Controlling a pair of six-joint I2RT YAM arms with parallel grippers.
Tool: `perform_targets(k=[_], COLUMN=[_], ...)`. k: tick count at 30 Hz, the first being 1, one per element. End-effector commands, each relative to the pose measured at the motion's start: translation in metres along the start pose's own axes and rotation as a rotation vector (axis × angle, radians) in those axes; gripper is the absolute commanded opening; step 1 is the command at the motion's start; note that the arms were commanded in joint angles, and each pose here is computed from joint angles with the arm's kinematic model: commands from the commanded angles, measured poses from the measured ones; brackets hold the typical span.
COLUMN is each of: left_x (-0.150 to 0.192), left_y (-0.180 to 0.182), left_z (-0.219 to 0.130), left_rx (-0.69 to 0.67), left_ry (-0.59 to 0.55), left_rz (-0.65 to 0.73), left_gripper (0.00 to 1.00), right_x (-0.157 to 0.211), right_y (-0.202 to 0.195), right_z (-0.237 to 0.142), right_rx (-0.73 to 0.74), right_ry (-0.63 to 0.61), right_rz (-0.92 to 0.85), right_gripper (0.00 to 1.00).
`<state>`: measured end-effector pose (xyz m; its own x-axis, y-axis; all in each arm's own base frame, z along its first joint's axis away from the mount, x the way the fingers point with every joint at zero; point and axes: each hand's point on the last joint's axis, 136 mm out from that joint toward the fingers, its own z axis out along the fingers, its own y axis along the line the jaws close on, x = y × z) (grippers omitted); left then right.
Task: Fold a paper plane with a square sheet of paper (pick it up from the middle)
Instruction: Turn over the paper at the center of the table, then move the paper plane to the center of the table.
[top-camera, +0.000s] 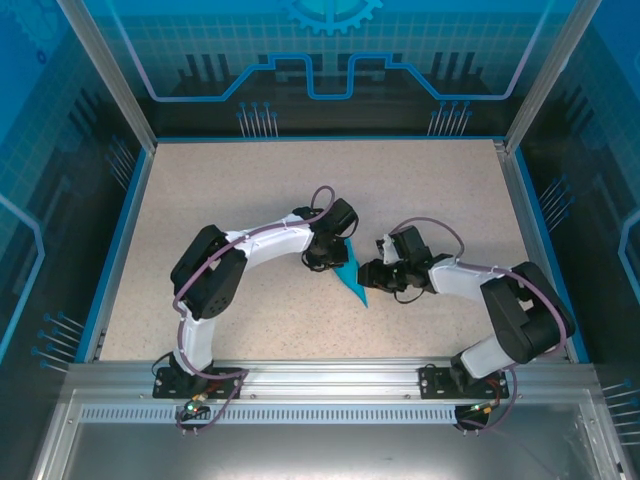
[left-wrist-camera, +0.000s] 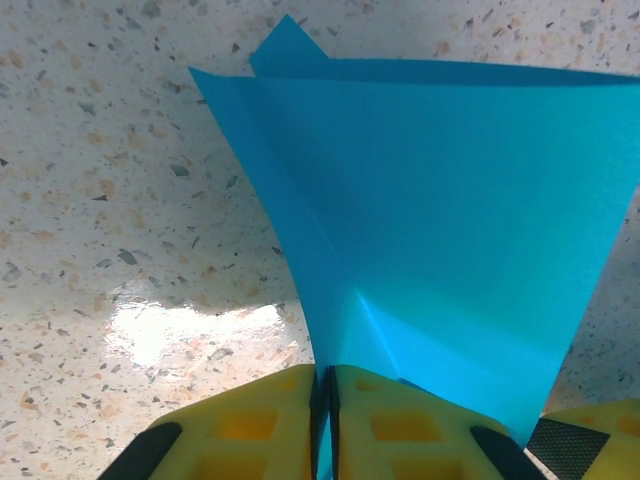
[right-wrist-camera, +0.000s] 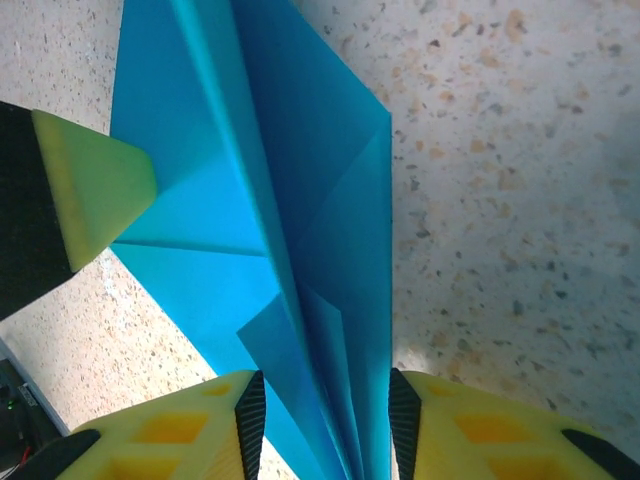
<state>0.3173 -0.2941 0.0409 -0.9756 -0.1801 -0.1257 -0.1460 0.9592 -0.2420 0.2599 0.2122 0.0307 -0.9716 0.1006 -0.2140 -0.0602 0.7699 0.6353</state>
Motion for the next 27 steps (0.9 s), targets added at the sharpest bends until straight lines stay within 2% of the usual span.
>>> perform_targets(k=[1,8,15,27], left_x=[-0.001,-0.002,-0.002,-0.003], left_y=[0.001,0.001,0.001,0.001], left_z=[-0.011,-0.011,-0.011,-0.015], left_rx=[0.024,0.026,0.032,0.042], left_ry=[-0.003,-0.004,-0.006,-0.017], left_rz=[0.008,0.005,0.004,0.004], left_gripper=[0.14,0.14,0.14,0.15], right_x=[-0.007,-0.010,-0.006,0.003], right_y=[0.018,0.023,0.024,0.011], right_z=[0.004,0.012,0.016,0.028], right_rx=[-0.064,-0.097,-0.100,0.074], right_ry=[0.008,0.031,0.058,0.106], right_rz=[-0.061,-0.076,-0.088,-0.192], right_gripper=[0.41,0.41,0.36,0.28])
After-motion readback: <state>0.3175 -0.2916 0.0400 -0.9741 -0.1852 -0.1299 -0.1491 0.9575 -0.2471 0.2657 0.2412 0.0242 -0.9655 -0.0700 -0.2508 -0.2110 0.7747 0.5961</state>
